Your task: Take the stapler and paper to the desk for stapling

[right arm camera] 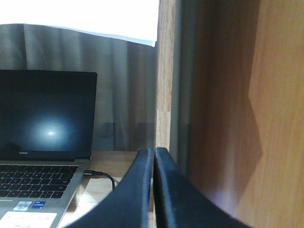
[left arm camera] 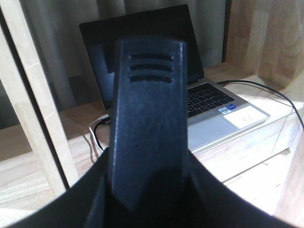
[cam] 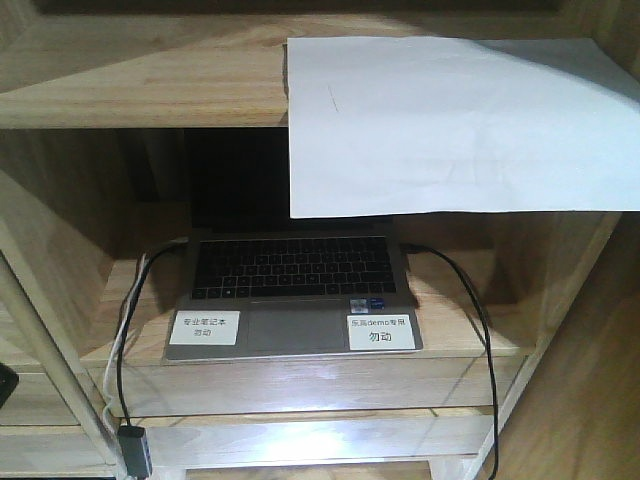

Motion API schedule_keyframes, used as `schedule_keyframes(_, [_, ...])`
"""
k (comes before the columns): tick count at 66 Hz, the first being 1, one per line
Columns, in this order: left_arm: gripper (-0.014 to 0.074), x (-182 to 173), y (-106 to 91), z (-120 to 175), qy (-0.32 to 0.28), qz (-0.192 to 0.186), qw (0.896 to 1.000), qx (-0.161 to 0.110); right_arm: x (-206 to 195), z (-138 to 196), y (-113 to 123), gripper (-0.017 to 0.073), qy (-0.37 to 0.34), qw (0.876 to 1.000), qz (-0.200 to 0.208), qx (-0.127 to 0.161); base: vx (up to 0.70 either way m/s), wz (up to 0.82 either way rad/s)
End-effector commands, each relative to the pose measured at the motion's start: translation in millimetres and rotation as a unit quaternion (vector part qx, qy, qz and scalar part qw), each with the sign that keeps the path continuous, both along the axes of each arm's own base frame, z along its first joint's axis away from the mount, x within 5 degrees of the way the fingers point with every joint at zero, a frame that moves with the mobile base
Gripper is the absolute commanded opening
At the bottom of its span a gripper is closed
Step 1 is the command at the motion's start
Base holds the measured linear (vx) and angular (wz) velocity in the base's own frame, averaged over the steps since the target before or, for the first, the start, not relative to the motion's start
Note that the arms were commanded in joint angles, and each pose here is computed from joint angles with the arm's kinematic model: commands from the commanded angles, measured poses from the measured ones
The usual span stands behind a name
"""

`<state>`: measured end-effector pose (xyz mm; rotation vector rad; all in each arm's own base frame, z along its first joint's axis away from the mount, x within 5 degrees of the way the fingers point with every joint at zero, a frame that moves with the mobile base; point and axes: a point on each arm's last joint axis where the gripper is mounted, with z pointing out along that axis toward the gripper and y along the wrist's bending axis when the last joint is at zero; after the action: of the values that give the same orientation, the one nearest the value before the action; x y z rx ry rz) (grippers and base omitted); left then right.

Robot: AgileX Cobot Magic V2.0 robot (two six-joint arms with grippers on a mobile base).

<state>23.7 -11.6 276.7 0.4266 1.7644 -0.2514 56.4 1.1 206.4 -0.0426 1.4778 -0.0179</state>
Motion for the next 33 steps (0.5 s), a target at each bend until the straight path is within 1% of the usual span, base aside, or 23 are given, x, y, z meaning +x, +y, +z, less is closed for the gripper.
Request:
schedule_keyframes(1, [-0.0007, 0.1, -0.1, 20.4, -0.064, -0.001, 0.997, -0.032, -1.9, 6.3, 0.3, -0.0009, -0.041, 0.999, 0.001, -0.003, 0.0, 0.0])
schedule_keyframes(33, [-0.0007, 0.1, -0.1, 20.3, -0.064, 0.0, 0.997, -0.032, -1.8, 5.9, 0.2, -0.0009, -0.039, 0.999, 0.0, -0.003, 0.0, 0.0])
